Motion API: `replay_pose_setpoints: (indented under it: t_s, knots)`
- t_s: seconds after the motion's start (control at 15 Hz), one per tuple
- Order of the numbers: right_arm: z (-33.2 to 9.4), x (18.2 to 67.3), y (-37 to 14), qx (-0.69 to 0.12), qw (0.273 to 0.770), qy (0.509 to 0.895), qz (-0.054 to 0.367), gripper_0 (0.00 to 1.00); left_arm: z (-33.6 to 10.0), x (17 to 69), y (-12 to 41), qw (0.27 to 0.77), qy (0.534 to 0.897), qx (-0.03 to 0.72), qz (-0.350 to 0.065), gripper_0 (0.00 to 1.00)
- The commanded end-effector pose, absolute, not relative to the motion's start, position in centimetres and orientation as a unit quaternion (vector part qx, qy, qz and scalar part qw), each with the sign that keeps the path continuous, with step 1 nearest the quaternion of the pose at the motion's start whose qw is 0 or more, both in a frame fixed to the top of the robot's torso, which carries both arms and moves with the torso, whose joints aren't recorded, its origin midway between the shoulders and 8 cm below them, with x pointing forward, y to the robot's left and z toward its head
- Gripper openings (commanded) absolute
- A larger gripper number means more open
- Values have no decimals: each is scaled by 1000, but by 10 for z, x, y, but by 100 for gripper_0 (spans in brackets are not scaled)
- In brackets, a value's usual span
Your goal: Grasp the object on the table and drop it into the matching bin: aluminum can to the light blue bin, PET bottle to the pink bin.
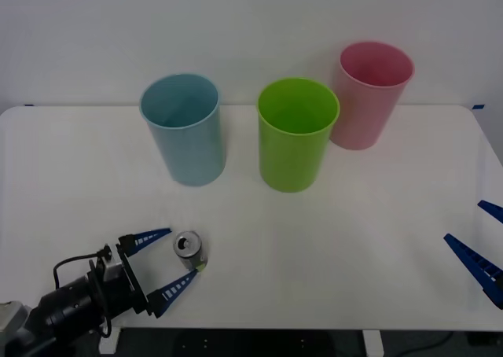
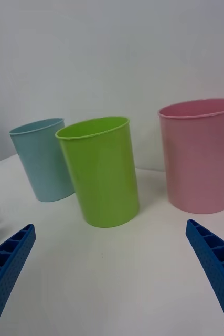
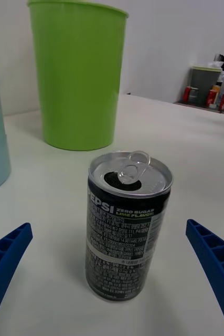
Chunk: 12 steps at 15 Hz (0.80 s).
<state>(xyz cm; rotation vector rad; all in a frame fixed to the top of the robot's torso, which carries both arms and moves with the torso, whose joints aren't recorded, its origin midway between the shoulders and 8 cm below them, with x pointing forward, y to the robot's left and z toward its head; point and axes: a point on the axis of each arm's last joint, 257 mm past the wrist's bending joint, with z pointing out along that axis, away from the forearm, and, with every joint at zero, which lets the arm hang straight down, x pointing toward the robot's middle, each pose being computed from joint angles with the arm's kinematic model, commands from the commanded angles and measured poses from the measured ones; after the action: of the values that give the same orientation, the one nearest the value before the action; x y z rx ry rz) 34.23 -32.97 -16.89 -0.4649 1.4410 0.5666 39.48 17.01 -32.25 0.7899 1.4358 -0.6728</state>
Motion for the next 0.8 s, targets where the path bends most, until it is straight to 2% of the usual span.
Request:
replay_pose_setpoints:
  t_s: [0.07,0.4,0.8]
  knots:
    - [-169,342,-330,-208,691,645,253,100,-323,398,159,635,621,357,-290,100]
    - [-169,342,-330,-208,691,645,253,100,-322,406,133,641,612,357,-297,100]
    - [-169,342,-330,-208,691,645,253,100,-322,408,131,640,611,362,-294,100]
